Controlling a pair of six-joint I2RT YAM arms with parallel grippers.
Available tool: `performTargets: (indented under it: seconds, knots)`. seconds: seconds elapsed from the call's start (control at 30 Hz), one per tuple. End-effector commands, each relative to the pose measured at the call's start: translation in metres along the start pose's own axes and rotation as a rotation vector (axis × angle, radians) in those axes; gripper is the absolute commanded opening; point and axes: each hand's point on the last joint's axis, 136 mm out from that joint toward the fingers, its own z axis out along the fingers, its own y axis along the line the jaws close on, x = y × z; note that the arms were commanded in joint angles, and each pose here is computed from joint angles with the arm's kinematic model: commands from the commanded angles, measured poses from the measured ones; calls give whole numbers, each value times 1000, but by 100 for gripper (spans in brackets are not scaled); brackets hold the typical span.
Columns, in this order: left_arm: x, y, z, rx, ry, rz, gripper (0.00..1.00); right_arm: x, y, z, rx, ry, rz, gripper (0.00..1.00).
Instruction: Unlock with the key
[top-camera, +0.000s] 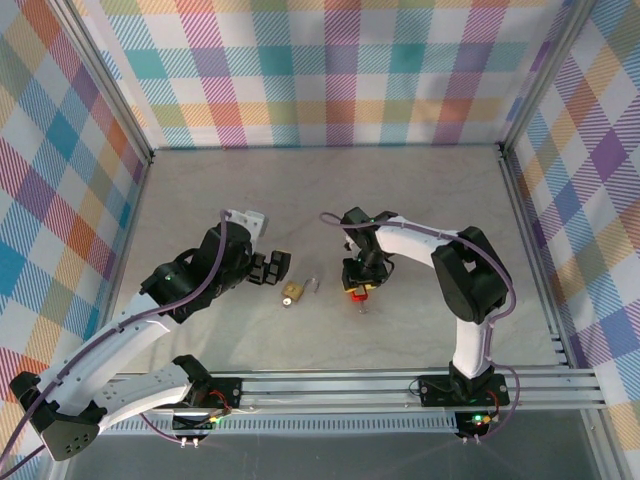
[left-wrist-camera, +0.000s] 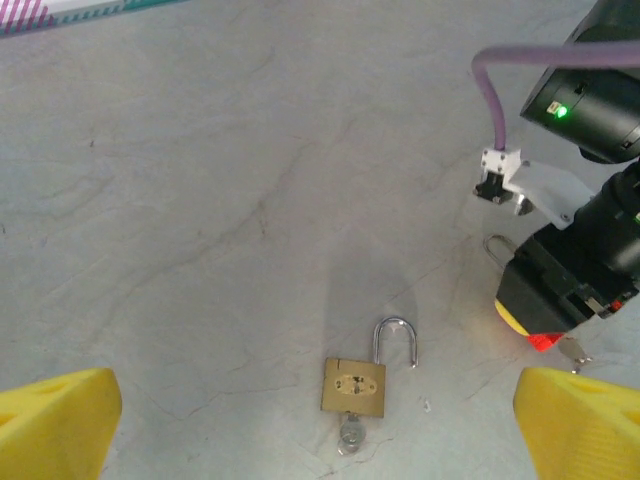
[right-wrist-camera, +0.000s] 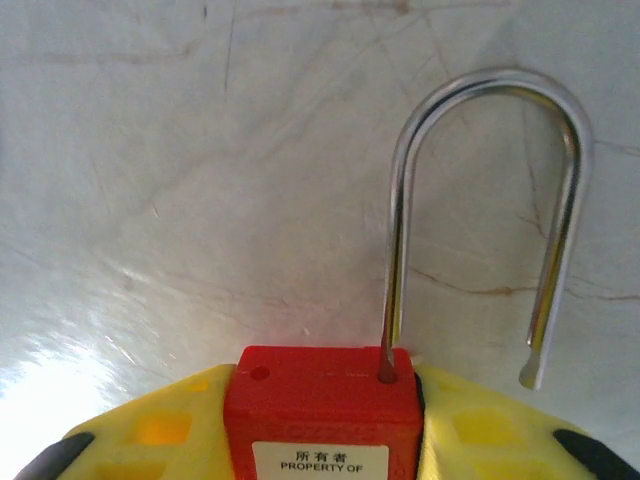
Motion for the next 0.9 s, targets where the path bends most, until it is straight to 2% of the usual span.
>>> performTargets:
  seconds: [0.0, 0.07, 0.1, 0.23, 0.4, 0.5, 0.57, 0.67, 0.77, 0.87]
  knots:
    - [-2, 9, -11, -26, -10, -29, 100, 1, 9, 9, -41, 22, 219, 38]
    - [-2, 12, -13, -35, -14, -39, 100, 0, 17, 5, -79, 14, 233, 45]
    - [-1, 13, -14, -37, -17, -42, 100, -1, 19, 2, -90, 2, 241, 52]
    - [-5, 15, -20, -38, -42, -70, 100, -2, 27, -26, -130, -47, 226, 69]
    - [-9, 20, -24, -62, -58, -101, 100, -4, 17, -82, -184, -153, 203, 73]
    - [-10, 29, -23, -104, -95, -140, 100, -16, -22, -132, -156, -326, 163, 85]
    - [-9, 40, -19, -139, -146, -187, 100, -28, -66, -163, -34, -507, 118, 98]
    - [-7, 64, -11, -214, -253, -248, 100, -44, -123, -196, 121, -764, 77, 99]
    - [-1, 99, -2, -340, -387, -266, 100, -56, -167, -207, 207, -954, 74, 99]
    - [11, 126, 4, -420, -450, -227, 100, -61, -199, -206, 264, -1118, 79, 99]
